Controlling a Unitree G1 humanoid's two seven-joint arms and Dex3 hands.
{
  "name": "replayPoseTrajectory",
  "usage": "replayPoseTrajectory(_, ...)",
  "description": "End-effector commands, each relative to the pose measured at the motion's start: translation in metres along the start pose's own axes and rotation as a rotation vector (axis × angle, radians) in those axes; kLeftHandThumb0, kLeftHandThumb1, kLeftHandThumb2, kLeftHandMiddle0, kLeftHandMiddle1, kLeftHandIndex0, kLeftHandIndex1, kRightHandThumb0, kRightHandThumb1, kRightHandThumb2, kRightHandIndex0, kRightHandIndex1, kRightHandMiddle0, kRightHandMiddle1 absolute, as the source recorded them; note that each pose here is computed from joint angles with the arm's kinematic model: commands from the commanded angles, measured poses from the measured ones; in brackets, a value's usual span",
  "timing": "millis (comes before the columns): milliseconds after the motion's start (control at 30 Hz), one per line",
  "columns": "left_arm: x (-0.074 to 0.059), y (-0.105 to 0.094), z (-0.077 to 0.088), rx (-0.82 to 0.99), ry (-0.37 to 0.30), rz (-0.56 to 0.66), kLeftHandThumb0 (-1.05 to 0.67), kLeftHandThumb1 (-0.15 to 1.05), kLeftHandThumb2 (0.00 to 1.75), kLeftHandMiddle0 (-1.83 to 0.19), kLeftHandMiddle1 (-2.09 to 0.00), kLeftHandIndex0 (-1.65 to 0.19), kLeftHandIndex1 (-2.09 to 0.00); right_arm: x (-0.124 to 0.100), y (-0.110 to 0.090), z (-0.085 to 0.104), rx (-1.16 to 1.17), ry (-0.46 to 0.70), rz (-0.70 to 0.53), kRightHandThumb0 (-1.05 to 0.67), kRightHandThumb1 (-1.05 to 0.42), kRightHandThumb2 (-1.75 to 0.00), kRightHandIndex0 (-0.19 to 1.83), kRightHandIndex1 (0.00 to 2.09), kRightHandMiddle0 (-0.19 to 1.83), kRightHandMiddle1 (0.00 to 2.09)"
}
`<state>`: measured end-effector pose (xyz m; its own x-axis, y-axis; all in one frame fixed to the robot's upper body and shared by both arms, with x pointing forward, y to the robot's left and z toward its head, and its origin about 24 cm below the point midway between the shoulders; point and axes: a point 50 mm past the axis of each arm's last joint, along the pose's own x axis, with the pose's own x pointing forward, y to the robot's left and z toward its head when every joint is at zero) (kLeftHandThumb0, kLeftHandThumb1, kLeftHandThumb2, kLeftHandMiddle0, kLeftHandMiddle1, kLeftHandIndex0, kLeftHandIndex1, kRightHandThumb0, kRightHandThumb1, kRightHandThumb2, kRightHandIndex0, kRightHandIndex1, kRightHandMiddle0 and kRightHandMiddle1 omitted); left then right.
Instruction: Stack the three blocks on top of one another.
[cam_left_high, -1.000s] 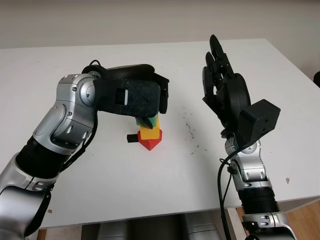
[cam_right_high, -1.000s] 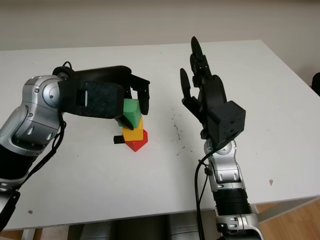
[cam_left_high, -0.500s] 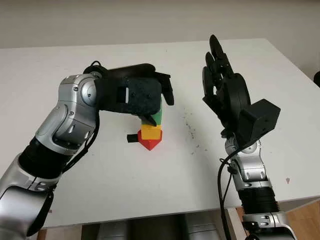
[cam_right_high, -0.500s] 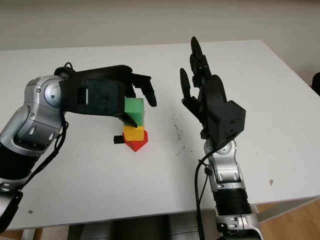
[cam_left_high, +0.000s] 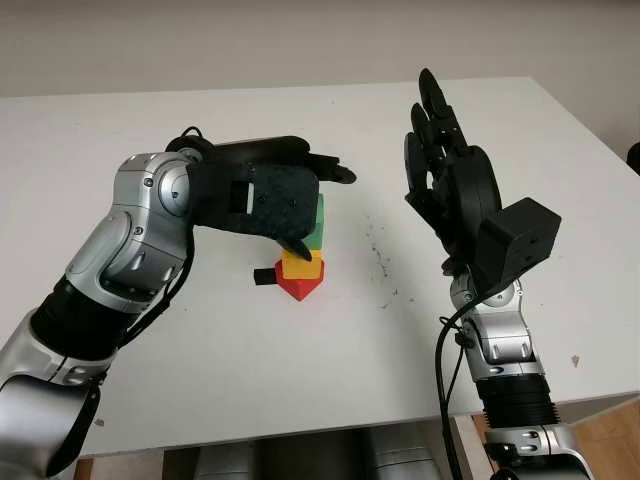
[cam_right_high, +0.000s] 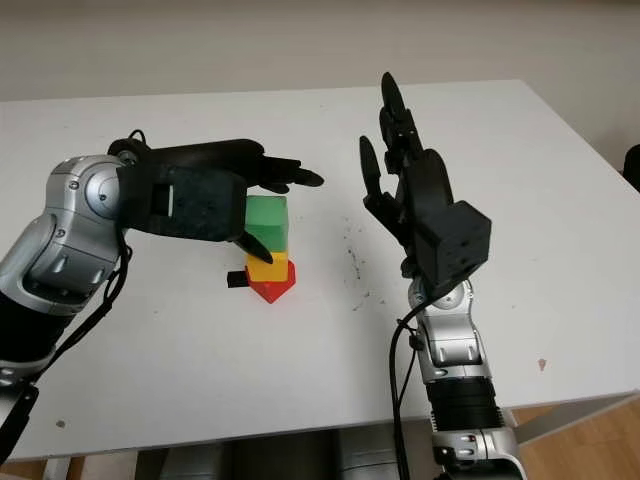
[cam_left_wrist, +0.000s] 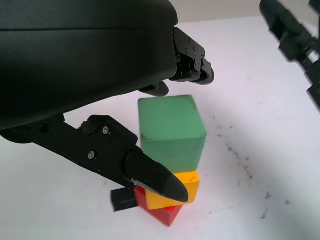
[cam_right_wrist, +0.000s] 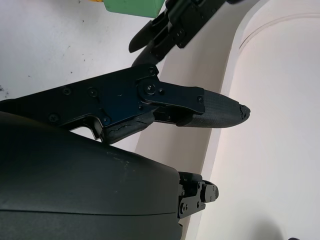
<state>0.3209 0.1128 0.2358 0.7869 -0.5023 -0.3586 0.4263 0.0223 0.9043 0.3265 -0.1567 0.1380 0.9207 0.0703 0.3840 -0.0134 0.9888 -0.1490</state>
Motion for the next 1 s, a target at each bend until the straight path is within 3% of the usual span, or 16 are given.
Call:
replayPoseTrajectory(0,-0.004,0.009,0.003,0.056,0.003,-0.026,-0.64,0.86,0.07,-0.01,-0.05,0.03,-0.02,0.000,-0.001,0.003,0.000,-0.016,0.000,-0.74,-1.05,-0.59,0.07,0.06,0.11,0.00)
replayPoseTrajectory(100,-0.010,0.017,0.002,0.055,0.006,-0.058,-0.88,0.92,0.08,0.16,-0.01,0.13,-0.01,0.000,-0.001,0.003,0.007,-0.017,0.002,-0.75,-1.05,-0.58,0.07,0.06,0.11,0.00)
replayPoseTrajectory(200,-0.018,0.026,-0.002,0.007,0.015,-0.056,-0.99,1.02,0.09,0.19,0.00,0.18,0.00,-0.001,-0.001,0.003,-0.002,-0.016,0.003,-0.74,-1.05,-0.58,0.08,0.06,0.11,0.00)
replayPoseTrajectory(233,-0.022,0.029,-0.005,-0.011,0.017,-0.036,-1.01,1.04,0.15,0.19,0.00,0.19,0.00,-0.001,-0.001,0.003,-0.004,-0.016,0.003,-0.73,-1.05,-0.58,0.08,0.06,0.11,0.00)
replayPoseTrajectory(300,-0.031,0.036,-0.012,-0.067,0.011,0.031,-1.01,1.04,0.45,0.19,0.00,0.19,0.00,-0.001,-0.001,0.002,-0.007,-0.015,0.002,-0.73,-1.05,-0.59,0.08,0.06,0.11,0.00)
replayPoseTrajectory(400,-0.043,0.044,-0.025,-0.214,-0.020,0.163,-0.96,1.05,0.68,0.19,0.00,0.19,0.00,-0.001,-0.001,0.001,-0.016,-0.016,0.001,-0.73,-1.05,-0.59,0.08,0.06,0.12,0.00)
replayPoseTrajectory(633,-0.063,0.047,-0.044,-0.454,-0.081,0.454,-0.89,1.05,0.74,0.19,0.00,0.19,0.00,0.001,-0.001,-0.002,-0.014,-0.003,0.007,-0.74,-1.05,-0.59,0.09,0.06,0.12,0.00)
replayPoseTrajectory(800,-0.063,0.037,-0.063,-0.690,-0.088,0.597,-0.93,1.05,0.70,0.19,0.00,0.19,0.00,0.002,-0.001,-0.004,0.015,0.028,0.027,-0.75,-1.05,-0.58,0.05,0.04,0.08,0.00)
replayPoseTrajectory(967,-0.060,0.014,-0.084,-0.833,-0.070,0.714,-0.92,1.05,0.69,0.19,0.00,0.19,0.00,0.003,-0.001,-0.007,0.027,0.075,0.069,-0.76,-1.05,-0.62,-0.01,0.02,-0.01,0.00)
